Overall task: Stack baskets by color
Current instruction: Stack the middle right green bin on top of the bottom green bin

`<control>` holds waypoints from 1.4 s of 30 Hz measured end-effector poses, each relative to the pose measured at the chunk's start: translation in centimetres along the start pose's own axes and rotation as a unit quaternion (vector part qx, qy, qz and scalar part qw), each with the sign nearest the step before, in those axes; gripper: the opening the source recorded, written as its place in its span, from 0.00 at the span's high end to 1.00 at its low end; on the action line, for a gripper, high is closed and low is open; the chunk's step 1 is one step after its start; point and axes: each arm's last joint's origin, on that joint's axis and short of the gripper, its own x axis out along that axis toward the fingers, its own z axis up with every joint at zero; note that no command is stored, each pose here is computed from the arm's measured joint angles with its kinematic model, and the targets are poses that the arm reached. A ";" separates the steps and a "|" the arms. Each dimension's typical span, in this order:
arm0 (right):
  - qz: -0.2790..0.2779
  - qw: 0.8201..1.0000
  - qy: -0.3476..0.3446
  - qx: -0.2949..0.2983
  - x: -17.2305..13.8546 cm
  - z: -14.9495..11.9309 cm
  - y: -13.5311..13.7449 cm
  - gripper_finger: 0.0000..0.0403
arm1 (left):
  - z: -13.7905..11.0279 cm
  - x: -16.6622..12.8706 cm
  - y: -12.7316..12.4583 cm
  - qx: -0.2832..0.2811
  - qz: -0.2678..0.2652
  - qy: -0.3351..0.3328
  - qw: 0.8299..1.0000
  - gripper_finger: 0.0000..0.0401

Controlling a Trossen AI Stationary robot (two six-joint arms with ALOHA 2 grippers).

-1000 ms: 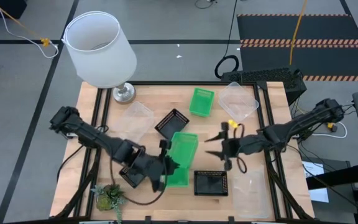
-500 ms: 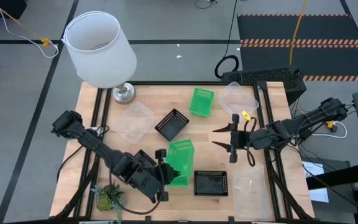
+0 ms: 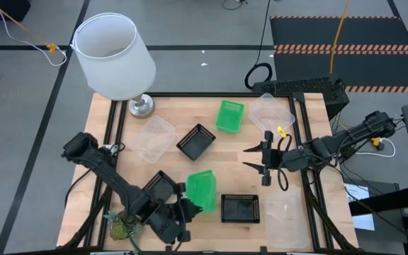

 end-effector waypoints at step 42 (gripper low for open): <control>0.000 1.000 -0.001 -0.016 0.0 0.0 0.0 0.54 | -5.0 5.9 -1.2 0.046 0.032 0.087 0.995 0.87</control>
